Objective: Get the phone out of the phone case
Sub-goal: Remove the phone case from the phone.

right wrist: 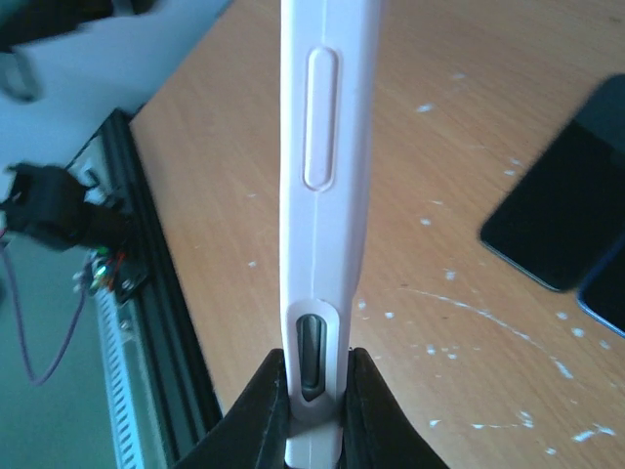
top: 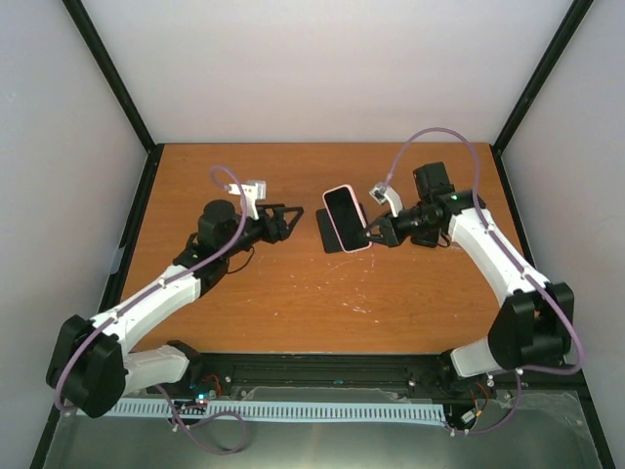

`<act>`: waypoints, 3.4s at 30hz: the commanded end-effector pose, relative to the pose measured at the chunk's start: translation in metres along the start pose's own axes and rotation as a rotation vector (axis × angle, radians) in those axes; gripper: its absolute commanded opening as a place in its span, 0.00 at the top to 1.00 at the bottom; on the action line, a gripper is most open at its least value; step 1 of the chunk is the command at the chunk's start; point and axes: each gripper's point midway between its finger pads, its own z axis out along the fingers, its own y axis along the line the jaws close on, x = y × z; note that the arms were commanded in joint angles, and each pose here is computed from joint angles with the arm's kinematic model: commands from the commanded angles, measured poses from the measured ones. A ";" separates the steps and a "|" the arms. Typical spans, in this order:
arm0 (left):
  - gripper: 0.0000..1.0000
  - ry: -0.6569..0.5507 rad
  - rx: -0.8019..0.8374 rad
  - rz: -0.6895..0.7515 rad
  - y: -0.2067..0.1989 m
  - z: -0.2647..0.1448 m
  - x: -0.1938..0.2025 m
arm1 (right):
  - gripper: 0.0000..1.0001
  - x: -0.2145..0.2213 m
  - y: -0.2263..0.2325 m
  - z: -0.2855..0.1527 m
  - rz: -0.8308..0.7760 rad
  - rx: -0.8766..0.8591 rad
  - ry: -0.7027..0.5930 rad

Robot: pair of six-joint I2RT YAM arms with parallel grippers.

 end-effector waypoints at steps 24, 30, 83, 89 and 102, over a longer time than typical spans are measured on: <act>0.54 -0.004 0.868 0.151 -0.144 -0.002 0.031 | 0.94 0.023 0.105 -0.040 -0.254 -0.334 -0.148; 0.69 0.014 0.916 0.141 -0.149 0.002 0.031 | 0.93 0.024 0.105 -0.038 -0.244 -0.347 -0.147; 1.00 0.339 1.047 0.011 -0.149 -0.026 0.026 | 0.61 0.053 0.150 -0.009 -0.528 -0.341 0.048; 1.00 0.342 1.049 -0.002 -0.148 -0.026 0.027 | 0.71 0.053 0.150 -0.010 -0.551 -0.328 0.036; 1.00 0.496 1.084 -0.082 -0.149 -0.020 0.052 | 0.88 0.046 0.162 -0.020 -0.724 -0.352 -0.025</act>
